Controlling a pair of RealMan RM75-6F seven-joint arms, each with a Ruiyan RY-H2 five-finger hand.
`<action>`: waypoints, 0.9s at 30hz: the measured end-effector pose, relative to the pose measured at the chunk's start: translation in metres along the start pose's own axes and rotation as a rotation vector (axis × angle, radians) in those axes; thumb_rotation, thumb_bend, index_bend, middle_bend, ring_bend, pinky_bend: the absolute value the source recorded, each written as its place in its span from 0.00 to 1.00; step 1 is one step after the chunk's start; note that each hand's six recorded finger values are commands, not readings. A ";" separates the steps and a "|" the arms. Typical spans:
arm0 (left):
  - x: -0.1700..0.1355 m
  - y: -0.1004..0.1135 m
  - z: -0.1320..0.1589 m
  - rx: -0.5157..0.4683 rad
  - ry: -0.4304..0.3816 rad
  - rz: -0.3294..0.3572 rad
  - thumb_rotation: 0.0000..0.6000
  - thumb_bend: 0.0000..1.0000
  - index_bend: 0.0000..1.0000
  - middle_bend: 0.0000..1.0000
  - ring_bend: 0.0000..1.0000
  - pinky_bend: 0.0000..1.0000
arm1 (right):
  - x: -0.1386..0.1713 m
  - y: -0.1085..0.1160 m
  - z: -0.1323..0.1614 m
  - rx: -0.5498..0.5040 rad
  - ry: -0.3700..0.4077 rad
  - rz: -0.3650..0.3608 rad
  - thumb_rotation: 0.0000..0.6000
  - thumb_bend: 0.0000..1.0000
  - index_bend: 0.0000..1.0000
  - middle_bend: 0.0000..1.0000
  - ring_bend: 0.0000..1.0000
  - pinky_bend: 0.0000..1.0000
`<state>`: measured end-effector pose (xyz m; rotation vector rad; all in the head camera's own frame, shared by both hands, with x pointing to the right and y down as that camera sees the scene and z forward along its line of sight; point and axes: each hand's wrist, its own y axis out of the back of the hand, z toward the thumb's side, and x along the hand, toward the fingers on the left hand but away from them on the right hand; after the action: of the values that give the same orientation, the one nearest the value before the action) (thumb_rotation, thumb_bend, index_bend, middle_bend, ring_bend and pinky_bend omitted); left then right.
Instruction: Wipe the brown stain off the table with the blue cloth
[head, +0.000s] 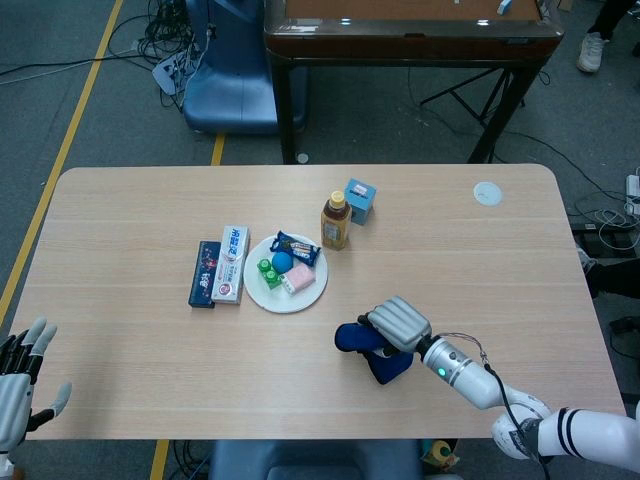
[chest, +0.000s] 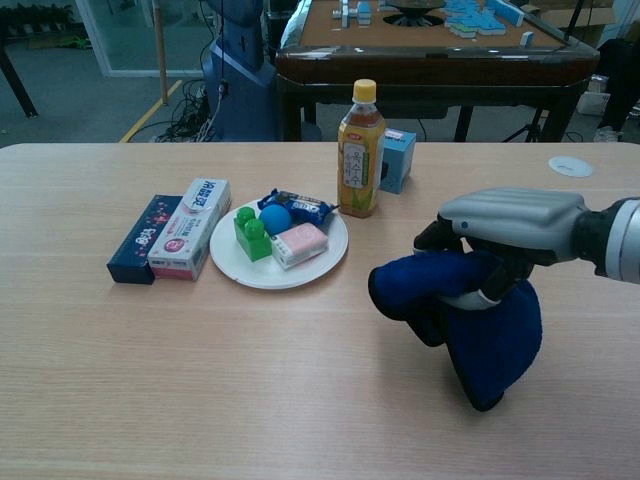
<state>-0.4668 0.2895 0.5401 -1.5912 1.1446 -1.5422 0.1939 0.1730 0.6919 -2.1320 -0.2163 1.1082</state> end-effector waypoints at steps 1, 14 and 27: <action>0.000 0.000 0.000 0.001 0.000 0.000 1.00 0.32 0.05 0.00 0.00 0.00 | 0.002 -0.001 0.000 0.005 0.002 0.001 1.00 0.25 0.16 0.22 0.28 0.41; 0.004 0.000 0.002 0.004 -0.005 -0.002 1.00 0.32 0.05 0.00 0.00 0.00 | 0.031 0.024 -0.017 0.005 -0.057 -0.131 1.00 0.01 0.00 0.02 0.05 0.18; 0.017 -0.006 0.008 0.002 -0.034 -0.010 1.00 0.32 0.05 0.00 0.00 0.00 | 0.120 0.036 -0.071 -0.002 -0.350 -0.239 1.00 0.13 0.00 0.12 0.05 0.18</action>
<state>-0.4595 0.2760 0.5516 -1.6184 1.1173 -1.5163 0.3163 0.1637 0.6173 -1.8424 -0.6172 1.3266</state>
